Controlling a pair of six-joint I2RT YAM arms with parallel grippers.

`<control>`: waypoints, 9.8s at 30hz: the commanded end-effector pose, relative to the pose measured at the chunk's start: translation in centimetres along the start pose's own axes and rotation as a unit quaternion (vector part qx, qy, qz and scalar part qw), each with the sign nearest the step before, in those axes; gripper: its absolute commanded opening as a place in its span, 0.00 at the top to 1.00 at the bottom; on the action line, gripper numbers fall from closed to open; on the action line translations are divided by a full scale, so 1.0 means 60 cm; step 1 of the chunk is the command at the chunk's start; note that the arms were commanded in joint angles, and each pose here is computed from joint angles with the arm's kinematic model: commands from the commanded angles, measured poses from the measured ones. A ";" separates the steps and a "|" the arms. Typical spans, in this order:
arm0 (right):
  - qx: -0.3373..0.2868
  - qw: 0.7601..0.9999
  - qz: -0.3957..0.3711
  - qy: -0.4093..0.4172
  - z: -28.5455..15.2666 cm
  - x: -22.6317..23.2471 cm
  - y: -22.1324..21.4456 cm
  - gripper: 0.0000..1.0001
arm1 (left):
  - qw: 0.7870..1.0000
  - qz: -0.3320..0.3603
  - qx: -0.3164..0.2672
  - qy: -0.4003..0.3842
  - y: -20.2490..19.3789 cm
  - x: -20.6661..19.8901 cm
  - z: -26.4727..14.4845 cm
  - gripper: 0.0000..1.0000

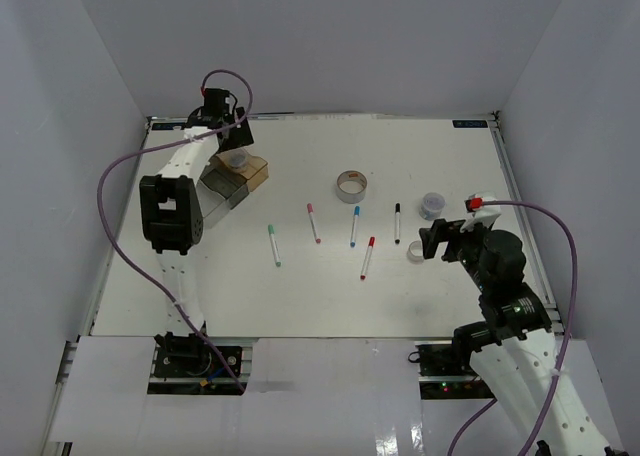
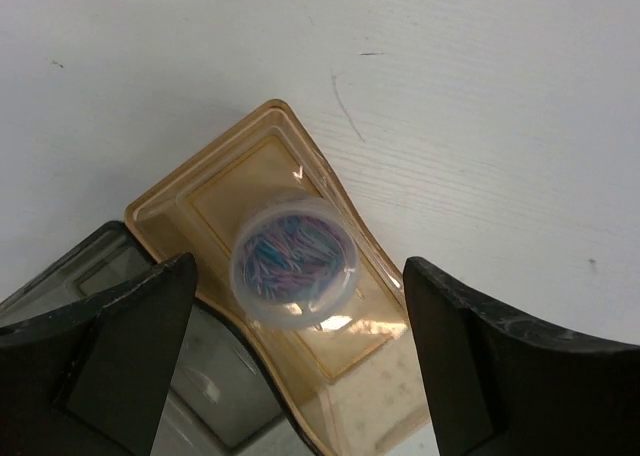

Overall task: Sort the stationery into containers
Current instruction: Pick up the stationery from the center of the board, then place the stationery at the center of the board, then pick up the stationery from the center of the board, then place the stationery in the storage box, then pick up the stationery from the center of the board.

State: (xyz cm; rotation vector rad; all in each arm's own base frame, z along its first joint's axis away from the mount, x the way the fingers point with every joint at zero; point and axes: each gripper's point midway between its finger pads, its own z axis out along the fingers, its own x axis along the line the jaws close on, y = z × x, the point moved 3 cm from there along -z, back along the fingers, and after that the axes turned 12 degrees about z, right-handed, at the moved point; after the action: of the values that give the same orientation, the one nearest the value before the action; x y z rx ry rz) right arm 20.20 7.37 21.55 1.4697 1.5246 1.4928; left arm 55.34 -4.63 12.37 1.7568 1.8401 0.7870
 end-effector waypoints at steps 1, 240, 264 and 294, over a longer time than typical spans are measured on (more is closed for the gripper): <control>-0.014 0.995 0.041 -0.085 0.009 -0.027 0.032 0.10 | 0.994 -0.014 -0.100 -0.034 0.107 0.004 -0.163 0.05; 0.099 0.994 -0.039 -0.026 0.013 0.080 -0.085 0.10 | 0.996 0.083 -0.023 -0.031 -0.035 -0.072 -0.098 0.37; 0.128 0.990 -0.011 -0.057 0.095 0.102 -0.041 0.06 | 0.986 0.039 -0.107 -0.121 -0.007 -0.069 -0.319 0.02; 0.204 0.970 0.028 -0.127 0.509 0.084 -0.053 0.30 | 0.976 0.009 -0.071 -0.206 -0.287 -0.037 -0.447 0.02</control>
State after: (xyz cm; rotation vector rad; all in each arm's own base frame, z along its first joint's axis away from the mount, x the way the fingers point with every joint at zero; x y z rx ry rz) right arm 44.00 21.93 11.48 1.8756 1.7573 0.9239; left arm 24.74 -8.98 19.43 1.7222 1.4865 0.5120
